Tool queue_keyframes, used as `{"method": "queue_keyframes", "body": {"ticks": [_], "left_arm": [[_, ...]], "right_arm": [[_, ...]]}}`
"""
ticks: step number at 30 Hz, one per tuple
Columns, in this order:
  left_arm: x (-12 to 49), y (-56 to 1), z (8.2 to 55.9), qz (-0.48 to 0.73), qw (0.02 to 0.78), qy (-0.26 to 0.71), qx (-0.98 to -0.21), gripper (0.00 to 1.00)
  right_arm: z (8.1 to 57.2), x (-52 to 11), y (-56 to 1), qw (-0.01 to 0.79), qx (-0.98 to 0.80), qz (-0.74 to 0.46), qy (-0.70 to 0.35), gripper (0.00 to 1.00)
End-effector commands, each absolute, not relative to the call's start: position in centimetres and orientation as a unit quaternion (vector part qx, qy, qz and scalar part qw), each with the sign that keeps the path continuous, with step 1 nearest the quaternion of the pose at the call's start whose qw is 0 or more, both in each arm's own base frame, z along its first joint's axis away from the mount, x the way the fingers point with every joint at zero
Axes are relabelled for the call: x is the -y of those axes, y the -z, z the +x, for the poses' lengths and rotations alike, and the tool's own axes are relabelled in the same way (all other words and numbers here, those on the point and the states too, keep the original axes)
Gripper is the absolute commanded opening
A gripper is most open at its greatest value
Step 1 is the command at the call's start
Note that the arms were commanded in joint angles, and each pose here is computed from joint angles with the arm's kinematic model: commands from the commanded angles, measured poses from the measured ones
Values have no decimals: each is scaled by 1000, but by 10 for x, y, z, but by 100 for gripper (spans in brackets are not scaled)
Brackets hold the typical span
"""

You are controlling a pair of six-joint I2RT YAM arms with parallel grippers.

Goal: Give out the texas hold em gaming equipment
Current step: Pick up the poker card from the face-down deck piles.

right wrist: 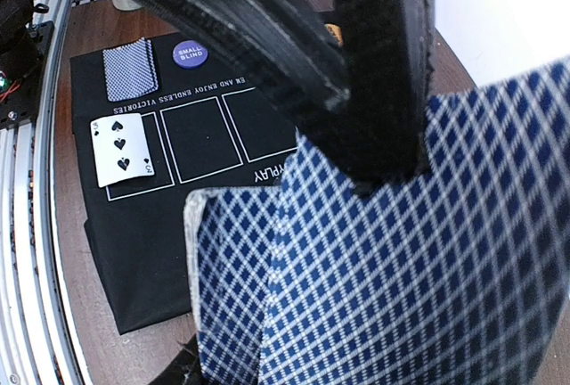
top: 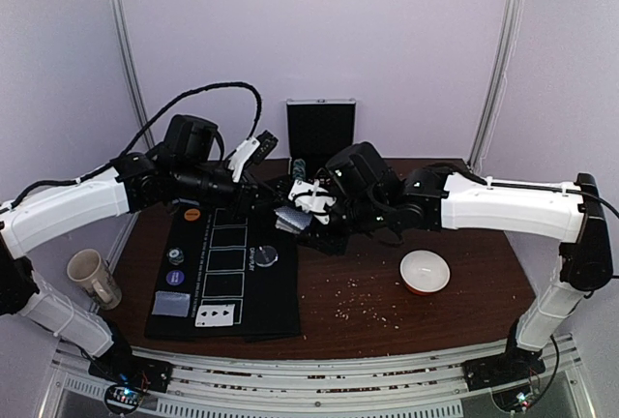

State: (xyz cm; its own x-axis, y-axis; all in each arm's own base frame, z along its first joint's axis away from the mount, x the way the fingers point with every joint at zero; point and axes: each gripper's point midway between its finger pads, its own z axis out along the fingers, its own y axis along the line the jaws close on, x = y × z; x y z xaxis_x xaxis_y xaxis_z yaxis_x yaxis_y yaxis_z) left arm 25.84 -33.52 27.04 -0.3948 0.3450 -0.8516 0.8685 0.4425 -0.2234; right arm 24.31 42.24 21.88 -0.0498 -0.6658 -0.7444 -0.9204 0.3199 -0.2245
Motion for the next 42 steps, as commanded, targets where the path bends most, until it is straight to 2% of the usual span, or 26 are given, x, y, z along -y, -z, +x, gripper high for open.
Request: {"method": "queue_keyframes", "body": {"ticks": [1,14,23,27,30,33,42], "left_arm": [[332,-277,250,413,383,358,-744,0],[306,-288,244,400,394,329,-759,0],[246,-283,259,309,369,279,-831,0],[195,-254,271,225,315,177,-905,0],[151,-210,275,161,240,47,-956,0],[123,-174,268,136,164,-44,-976,0],[113,-147,267,141,127,-156,-969,0]], "right_arm": [[240,-427,-229,415,-692,-568,-161,49],[258,-410,-218,413,-716,-547,-134,48],[279,-389,-208,409,-744,-515,-116,48],[283,-384,-204,406,-750,-511,-107,48],[282,-385,-204,405,-749,-512,-109,48],[282,-386,-206,408,-748,-512,-112,48],[278,-385,-205,405,-747,-513,-120,48]]}}
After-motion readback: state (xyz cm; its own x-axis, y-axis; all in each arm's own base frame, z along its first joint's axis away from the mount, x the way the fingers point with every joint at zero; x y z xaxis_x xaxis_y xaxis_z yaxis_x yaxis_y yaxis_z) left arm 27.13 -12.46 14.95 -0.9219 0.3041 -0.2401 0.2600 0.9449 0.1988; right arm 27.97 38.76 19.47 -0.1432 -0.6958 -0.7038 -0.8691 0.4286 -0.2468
